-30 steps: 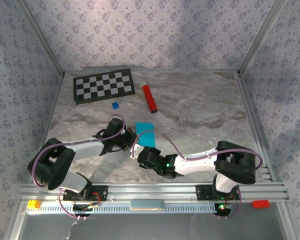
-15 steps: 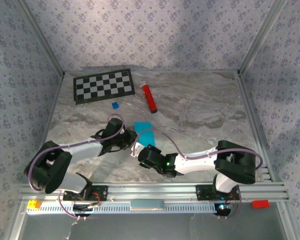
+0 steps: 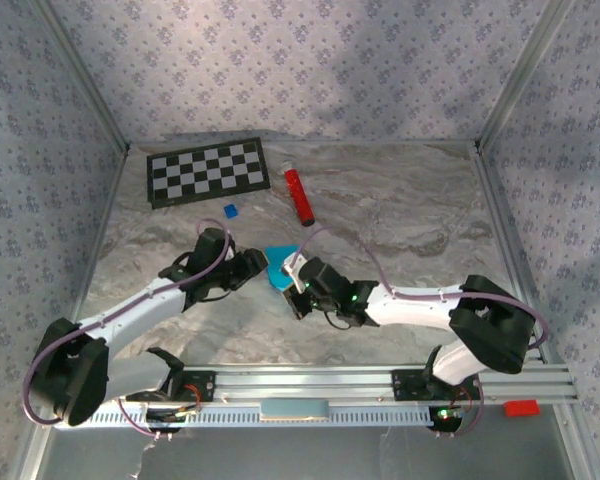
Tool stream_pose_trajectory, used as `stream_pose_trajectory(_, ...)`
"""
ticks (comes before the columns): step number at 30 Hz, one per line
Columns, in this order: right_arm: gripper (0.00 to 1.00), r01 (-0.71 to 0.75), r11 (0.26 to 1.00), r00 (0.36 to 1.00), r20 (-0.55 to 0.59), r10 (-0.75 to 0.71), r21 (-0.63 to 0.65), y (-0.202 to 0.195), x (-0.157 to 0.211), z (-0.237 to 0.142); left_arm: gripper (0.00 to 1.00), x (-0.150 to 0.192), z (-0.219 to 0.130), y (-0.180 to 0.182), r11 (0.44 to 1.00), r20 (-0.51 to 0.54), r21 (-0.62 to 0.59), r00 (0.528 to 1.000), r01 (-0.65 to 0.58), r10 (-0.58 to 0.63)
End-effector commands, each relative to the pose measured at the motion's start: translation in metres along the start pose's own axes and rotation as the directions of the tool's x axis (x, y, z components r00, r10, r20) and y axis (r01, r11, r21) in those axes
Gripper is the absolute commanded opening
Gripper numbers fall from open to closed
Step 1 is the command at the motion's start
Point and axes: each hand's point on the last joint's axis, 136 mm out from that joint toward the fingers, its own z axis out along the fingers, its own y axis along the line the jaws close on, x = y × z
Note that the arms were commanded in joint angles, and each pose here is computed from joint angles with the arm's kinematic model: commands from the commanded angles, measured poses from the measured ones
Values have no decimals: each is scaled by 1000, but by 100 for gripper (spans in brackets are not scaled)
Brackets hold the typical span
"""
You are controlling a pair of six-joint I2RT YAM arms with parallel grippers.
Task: Fold a paper plane with a square sheet of paper (pick it up from the middle)
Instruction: Third fold the triangle at the center of the table.
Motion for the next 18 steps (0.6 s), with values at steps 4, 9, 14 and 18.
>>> stream_pose_trajectory(4, 0, -302, 922, 948, -175, 265, -244, 13, 8, -10, 47, -13, -7, -9, 999, 4, 27, 1000, -24, 24)
stream_pose_trajectory(9, 0, -392, 862, 916, -220, 334, -322, 16, 7, -9, 43, -22, -4, -24, 997, -2, 56, 999, -53, 54)
stream_pose_trajectory(14, 0, -414, 839, 908, -232, 350, -354, 22, 9, -8, 34, -28, 13, -47, 989, -47, 125, 996, -75, 82)
stream_pose_trajectory(18, 0, -433, 835, 899, -229, 373, -341, 22, 15, -5, 28, -30, 32, -57, 986, -92, 144, 991, -85, 99)
